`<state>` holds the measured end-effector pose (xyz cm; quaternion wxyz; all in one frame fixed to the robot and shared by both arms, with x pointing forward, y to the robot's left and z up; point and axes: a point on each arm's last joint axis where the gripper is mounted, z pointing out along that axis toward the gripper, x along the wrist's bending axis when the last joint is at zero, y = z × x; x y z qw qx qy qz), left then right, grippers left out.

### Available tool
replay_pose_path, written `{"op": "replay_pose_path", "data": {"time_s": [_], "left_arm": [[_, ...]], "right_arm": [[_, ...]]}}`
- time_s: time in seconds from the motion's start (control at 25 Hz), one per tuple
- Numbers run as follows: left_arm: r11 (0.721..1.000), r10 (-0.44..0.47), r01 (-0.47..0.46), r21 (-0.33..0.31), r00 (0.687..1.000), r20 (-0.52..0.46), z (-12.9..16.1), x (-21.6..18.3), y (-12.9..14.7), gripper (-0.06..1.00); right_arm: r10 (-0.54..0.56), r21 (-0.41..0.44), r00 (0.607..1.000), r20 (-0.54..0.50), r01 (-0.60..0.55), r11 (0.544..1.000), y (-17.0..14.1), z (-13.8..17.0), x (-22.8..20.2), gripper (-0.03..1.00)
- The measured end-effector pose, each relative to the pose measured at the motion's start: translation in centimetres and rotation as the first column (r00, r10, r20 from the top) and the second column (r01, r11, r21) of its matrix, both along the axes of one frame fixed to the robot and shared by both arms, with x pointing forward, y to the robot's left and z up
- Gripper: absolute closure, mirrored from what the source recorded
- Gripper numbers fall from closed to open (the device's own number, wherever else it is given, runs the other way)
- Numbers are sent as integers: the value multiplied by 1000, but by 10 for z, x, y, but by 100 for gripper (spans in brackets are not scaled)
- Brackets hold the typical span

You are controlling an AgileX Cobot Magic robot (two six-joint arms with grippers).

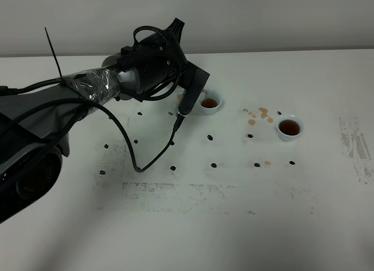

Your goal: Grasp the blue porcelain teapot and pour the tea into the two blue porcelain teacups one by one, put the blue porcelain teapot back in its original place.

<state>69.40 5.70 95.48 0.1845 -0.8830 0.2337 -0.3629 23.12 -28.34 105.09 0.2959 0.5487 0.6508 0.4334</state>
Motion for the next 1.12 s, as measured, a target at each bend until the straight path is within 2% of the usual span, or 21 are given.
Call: {"op": "replay_pose_path", "data": {"time_s": [1.12], "left_arm": [[1000,-22,22,18,1000,22,2,2,0,90]], "right_arm": [[0,-1,1000,0,0,1000,0,0,0,38]]}}
